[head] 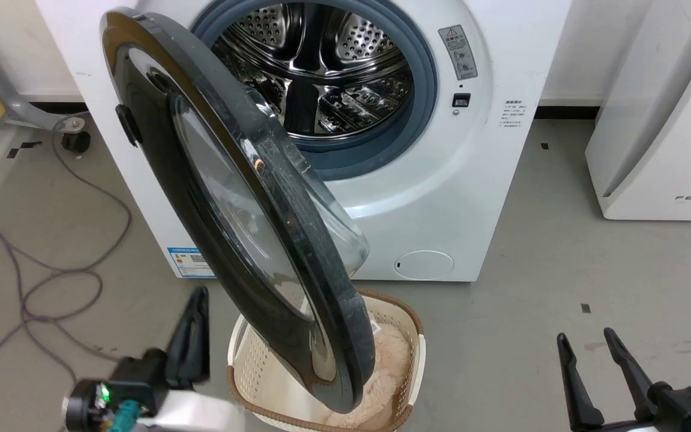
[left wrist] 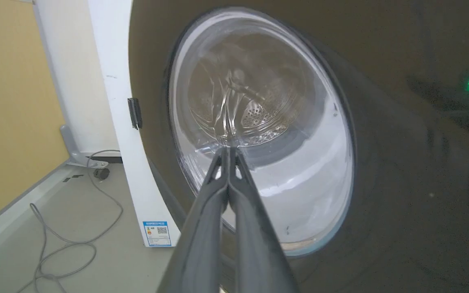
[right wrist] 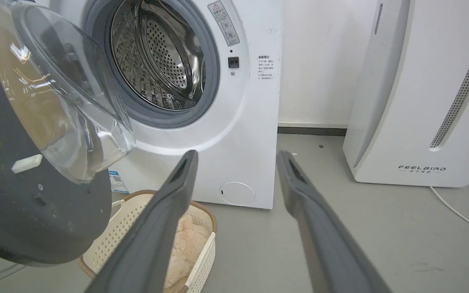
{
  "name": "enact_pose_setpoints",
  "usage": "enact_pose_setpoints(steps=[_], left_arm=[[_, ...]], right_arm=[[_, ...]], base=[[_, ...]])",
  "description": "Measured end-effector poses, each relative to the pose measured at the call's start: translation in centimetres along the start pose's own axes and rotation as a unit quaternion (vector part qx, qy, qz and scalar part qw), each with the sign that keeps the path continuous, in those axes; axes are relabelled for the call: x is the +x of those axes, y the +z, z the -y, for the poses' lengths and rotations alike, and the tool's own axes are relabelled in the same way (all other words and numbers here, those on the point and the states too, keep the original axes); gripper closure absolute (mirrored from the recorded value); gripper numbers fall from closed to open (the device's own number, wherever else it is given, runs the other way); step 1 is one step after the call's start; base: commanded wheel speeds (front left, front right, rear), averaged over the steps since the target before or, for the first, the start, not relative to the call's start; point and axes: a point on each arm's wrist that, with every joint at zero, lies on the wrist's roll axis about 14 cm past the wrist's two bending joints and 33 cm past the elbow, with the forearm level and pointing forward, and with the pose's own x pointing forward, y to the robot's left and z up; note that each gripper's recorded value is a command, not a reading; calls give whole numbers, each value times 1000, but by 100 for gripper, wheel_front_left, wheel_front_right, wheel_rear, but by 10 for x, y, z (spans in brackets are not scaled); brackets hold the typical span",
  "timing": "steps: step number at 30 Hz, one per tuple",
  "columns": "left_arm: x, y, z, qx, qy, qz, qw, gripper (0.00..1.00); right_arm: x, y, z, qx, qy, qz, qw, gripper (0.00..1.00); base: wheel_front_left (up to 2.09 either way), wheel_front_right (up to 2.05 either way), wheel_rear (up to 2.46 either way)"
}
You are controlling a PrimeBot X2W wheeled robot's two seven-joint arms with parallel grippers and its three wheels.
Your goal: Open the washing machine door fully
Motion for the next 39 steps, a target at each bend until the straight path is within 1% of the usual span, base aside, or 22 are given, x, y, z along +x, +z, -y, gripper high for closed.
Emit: enact_pose_setpoints(steps=[4, 8, 11, 15, 17, 20, 24, 30, 35, 39], left_arm=[[11, 43, -1, 4, 5, 68, 998, 100], [17, 99, 1, 8, 4, 148, 989, 100], [17, 142, 3, 9, 3, 211, 977, 100], [10, 196, 10, 6, -3, 296, 955, 100], [6, 215, 19, -3, -18, 326, 945, 100], [1, 232, 43, -25, -60, 346, 936, 100], [-5, 233, 85, -61, -133, 330, 933, 100], [-16, 210, 150, -104, -245, 264, 927, 100], [-28, 167, 195, -117, -318, 169, 926, 100], [-41, 116, 219, -122, -351, 65, 926, 100]], right_arm=[[0, -1, 1, 0, -1, -2, 1000, 0], [0, -3, 1, 1, -1, -5, 1000, 0], [0, -5, 1, 6, -2, -7, 1000, 0], [0, -6, 1, 9, -1, -8, 1000, 0], [0, -6, 0, 10, -2, -9, 1000, 0], [-1, -6, 0, 11, -1, -9, 1000, 0], [-3, -5, 0, 11, -1, -8, 1000, 0], [-5, -4, 1, 14, -4, -6, 1000, 0], [-7, -5, 2, 14, -7, -9, 1000, 0], [-8, -6, 3, 14, -8, -11, 1000, 0]], base=[[0, 0, 0], [0, 0, 0], [0, 0, 0], [0, 0, 0], [0, 0, 0], [0, 0, 0], [0, 0, 0], [0, 0, 0], [0, 0, 0], [0, 0, 0]])
